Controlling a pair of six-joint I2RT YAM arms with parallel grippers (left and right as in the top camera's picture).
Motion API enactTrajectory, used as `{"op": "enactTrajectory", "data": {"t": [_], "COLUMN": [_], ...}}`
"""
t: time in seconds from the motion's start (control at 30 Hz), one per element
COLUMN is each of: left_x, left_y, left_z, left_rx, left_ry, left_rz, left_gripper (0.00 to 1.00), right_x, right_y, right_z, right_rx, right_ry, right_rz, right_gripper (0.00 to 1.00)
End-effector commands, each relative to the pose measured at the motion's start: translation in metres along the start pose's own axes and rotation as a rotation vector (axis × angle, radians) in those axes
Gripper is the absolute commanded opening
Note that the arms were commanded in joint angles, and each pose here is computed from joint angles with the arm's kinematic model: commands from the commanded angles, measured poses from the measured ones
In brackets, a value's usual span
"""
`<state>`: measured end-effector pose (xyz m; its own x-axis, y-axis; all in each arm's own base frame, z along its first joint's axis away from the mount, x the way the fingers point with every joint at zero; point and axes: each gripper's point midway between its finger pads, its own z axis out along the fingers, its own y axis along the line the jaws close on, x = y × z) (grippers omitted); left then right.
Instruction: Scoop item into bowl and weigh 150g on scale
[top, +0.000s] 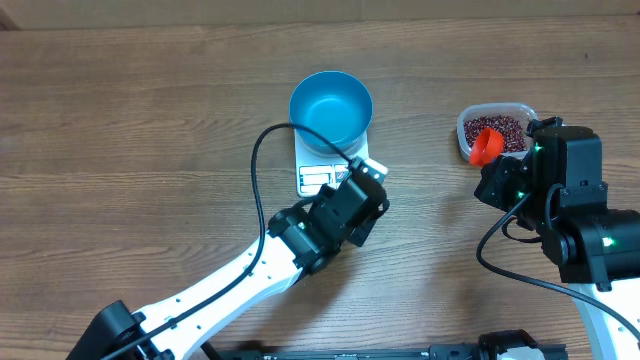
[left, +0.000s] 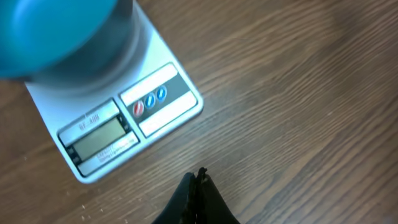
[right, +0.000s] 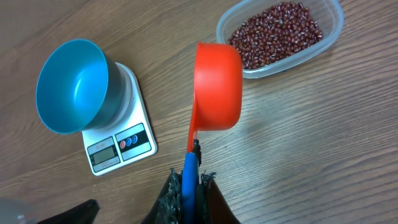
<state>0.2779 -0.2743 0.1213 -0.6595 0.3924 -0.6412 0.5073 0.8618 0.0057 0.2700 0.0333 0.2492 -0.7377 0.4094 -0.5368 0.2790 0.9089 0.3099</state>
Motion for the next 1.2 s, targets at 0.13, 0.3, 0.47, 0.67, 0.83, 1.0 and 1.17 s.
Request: {"op": "enactTrajectory", "data": {"t": [0.13,0.3,0.47,0.67,0.83,1.0,1.17], "left_x": [0.016,0.017,0.012,0.014,0.014,0.017,0.018], "left_y": [0.013,0.019,0.027,0.038,0.038,0.038,0.037], "left_z": [0.014,0.023,0.029,0.044,0.045,0.048,0.052], "left_rx": [-0.051,-0.081,-0.096,-0.11,-0.107,-0.11,-0.111], "left_ry": [-0.016,-0.014,-0.031,-0.018,-0.018,-0.009,-0.006], "left_rz": [-0.064,-0.069,-0.088,-0.114,-0.116,-0.114,-0.113], "left_gripper": [0.04,0.04,0.04,0.04,0.04,0.04,0.04], "right_x": [-0.012,-0.012,-0.012,-0.012,-0.012,-0.012,-0.011], "right_y": [0.006,0.006,0.006,0.006,0.006,0.006,0.007], "right_z": [-0.009,-0.009,-0.009,-0.009,-0.009,-0.009,-0.009], "right_rx": [-0.018,-0.018,-0.019,-0.018,-0.019,-0.019,-0.026], "right_ry": [-0.049,-0.05,-0.05,-0.05,-0.05,-0.049,-0.045], "right_rz": [-0.006,-0.006,-0.006,-0.007,-0.01,-0.009,-0.01], "right_gripper": [0.04,0.04,0.04,0.04,0.04,0.04,0.04]}}
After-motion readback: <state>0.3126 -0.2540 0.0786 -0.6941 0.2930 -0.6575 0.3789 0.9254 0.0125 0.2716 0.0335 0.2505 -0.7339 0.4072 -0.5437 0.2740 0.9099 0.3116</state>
